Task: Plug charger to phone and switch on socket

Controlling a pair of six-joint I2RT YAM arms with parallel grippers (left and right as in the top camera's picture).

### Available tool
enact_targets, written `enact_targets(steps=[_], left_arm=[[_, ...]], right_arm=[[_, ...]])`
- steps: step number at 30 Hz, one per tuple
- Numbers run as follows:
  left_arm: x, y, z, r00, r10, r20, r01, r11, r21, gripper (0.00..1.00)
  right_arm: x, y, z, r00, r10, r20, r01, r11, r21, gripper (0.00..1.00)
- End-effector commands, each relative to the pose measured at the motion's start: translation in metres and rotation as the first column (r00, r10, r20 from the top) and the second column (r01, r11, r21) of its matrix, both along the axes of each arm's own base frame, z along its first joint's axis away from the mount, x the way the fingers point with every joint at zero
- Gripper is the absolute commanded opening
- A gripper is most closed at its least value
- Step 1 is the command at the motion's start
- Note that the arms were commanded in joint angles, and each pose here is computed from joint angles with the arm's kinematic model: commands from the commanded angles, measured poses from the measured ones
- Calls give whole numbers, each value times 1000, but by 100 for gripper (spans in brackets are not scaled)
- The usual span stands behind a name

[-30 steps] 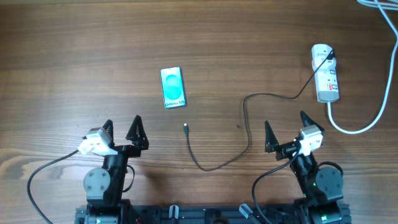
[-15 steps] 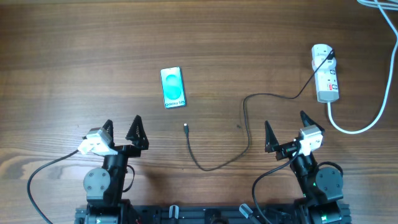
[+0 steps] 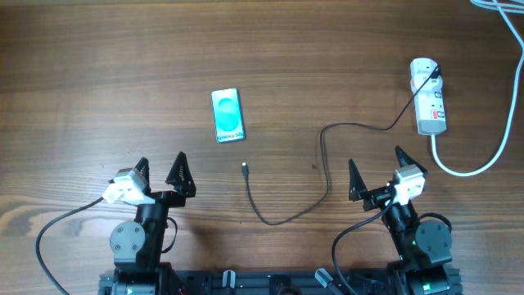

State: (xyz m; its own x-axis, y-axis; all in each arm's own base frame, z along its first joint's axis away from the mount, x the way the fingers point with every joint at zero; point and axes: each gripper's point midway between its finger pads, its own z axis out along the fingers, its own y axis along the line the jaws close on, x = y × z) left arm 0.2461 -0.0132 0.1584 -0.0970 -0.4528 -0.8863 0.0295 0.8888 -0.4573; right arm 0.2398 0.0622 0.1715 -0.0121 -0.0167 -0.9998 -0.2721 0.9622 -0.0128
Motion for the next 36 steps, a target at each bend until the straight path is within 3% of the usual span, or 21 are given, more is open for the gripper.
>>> enact_targets(steps=[1,16,21,25,31,36], left_arm=[[0,1,-4,1000,4,-10,-4,1000,16,100],[0,1,-4,1000,5,-10,-5,1000,17,100],[1,23,2,991,135,14,-136,990,24,100],[1,24,7,990,138,35,-139,990,8,100],[-4,4,50,991,31,129,-16,993,-119,100],[-24,-7,124,998,-33,54,40,989,-142,100]], right_arm=[[1,0,-2,1000,-5,-3,5,1000,-13,100],[1,0,-2,1000,-5,-3,5,1000,-13,100],[1,0,-2,1000,-5,-3,5,1000,-13,100],[1,0,-2,1000,-5,-3,5,1000,-12,100],[1,0,-2,1000,-5,-3,5,1000,-13,100],[1,0,-2,1000,-5,-3,5,1000,-12,100]])
